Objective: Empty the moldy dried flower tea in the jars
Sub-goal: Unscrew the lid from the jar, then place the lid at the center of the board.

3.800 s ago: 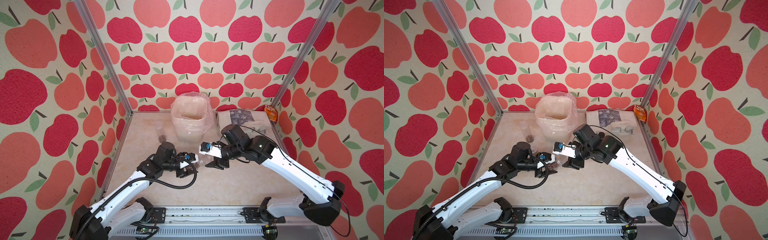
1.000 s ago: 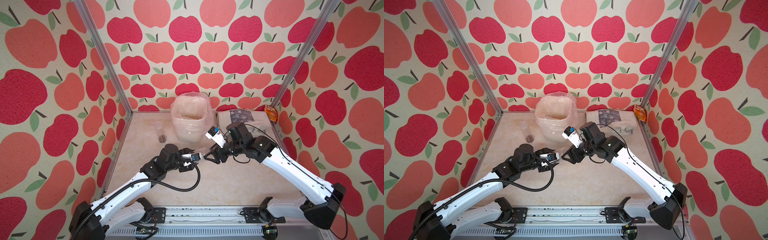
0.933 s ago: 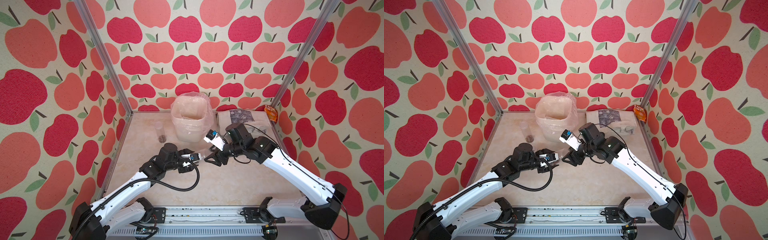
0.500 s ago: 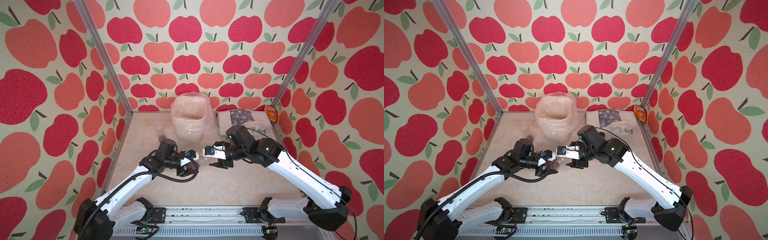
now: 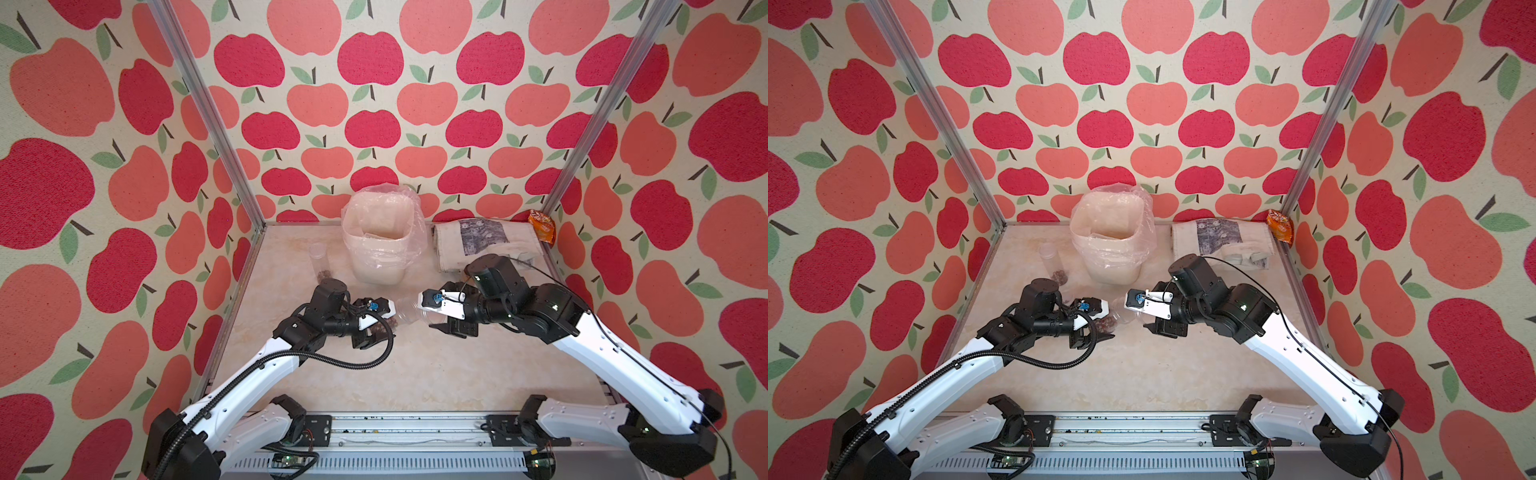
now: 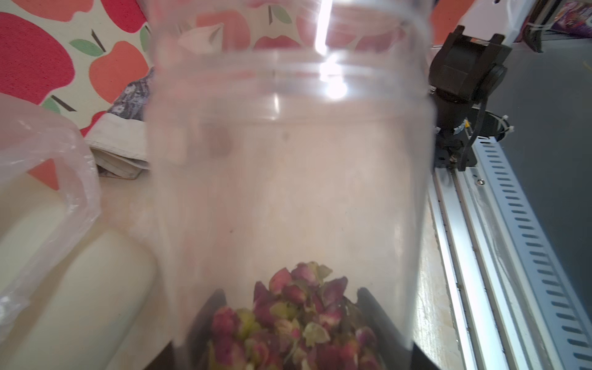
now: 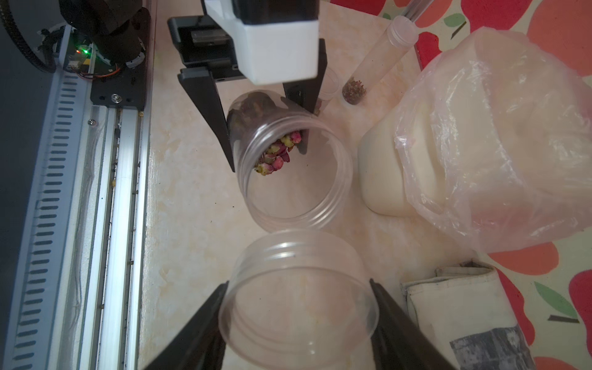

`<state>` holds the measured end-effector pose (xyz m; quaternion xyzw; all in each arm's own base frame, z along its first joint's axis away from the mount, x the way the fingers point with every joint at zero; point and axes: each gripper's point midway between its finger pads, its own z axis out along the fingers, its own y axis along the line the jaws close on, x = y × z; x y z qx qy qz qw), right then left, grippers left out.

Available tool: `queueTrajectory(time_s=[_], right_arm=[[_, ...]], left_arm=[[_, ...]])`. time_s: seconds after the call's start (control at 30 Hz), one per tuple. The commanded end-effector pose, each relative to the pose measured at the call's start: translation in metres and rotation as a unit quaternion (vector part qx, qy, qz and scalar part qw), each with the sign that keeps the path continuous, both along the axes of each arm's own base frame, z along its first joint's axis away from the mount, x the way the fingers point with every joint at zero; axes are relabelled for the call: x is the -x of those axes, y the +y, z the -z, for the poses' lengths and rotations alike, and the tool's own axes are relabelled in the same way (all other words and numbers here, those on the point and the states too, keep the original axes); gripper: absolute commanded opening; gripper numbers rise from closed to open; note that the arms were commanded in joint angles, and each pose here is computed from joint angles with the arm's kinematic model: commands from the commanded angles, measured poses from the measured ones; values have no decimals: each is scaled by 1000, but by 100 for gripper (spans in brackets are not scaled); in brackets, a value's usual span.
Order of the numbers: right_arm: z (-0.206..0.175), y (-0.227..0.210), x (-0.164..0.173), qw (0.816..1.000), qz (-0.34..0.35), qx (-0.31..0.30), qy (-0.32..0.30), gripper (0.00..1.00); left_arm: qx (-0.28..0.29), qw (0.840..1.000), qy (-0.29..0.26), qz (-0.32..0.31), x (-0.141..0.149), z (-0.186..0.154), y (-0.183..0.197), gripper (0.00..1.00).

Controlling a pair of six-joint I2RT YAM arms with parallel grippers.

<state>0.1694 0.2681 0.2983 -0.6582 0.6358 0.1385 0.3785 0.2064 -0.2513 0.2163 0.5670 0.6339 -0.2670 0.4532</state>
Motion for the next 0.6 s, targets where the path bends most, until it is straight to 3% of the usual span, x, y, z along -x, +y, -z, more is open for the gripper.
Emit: queueTrajectory(time_s=[0.0,0.27,0.57], right_arm=[[14,-14,-26,992,118,-10,41,33],[77,-38,-63,943,296,13,154,34],[157,-45,-70,881,393,79,251,34]], left_arm=[[9,996,-44,-72,-22,-15,10,15],[32,987,-81,-132,-31,-38,26,15],[51,983,-102,-145,-29,-51,32,15]])
